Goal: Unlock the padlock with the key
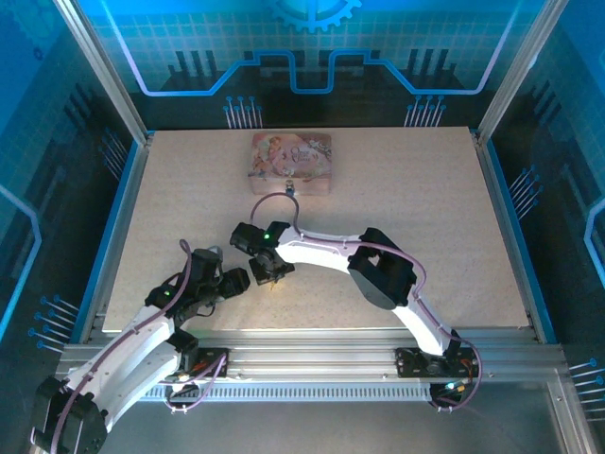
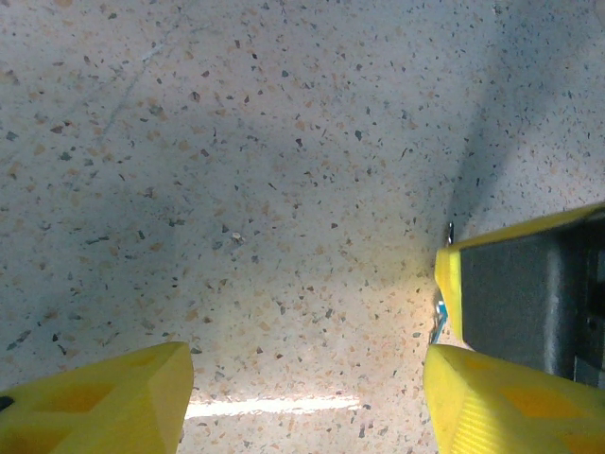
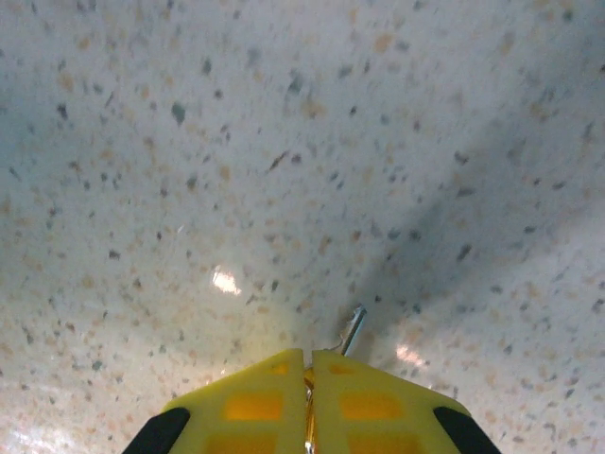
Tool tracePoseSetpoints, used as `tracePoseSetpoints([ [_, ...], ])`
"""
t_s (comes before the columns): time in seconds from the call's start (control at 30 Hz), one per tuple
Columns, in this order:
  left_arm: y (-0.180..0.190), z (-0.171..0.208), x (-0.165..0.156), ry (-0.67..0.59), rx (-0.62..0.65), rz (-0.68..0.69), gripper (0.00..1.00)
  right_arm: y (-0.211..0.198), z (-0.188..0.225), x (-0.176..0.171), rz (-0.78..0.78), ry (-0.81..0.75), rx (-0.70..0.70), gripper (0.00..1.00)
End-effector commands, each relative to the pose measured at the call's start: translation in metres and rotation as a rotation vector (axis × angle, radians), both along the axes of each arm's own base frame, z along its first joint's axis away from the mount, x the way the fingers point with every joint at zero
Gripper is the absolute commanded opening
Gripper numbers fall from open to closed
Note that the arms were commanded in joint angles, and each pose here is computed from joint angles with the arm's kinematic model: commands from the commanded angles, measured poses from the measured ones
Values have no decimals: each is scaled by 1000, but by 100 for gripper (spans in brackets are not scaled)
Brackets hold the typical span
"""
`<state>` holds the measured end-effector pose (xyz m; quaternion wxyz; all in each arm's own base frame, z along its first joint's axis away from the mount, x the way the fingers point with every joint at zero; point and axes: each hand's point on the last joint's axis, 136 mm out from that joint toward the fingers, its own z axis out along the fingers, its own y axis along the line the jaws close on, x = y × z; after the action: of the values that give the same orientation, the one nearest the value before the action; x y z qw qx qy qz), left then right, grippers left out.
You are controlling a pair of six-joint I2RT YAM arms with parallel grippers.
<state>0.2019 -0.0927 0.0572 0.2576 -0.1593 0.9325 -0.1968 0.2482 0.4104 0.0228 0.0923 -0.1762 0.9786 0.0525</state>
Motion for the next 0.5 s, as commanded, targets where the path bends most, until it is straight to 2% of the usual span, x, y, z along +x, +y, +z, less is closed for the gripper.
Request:
tracePoseSetpoints([
  [0.0, 3, -6, -5, 10, 22, -8, 67, 1, 2, 17, 14, -35, 10, 7],
  [0.27, 3, -5, -5, 9, 22, -4, 67, 5, 4, 20, 56, -58, 37, 4],
  [0.47, 2, -4, -4, 6, 13, -2, 68, 2, 9, 19, 67, -66, 43, 8],
])
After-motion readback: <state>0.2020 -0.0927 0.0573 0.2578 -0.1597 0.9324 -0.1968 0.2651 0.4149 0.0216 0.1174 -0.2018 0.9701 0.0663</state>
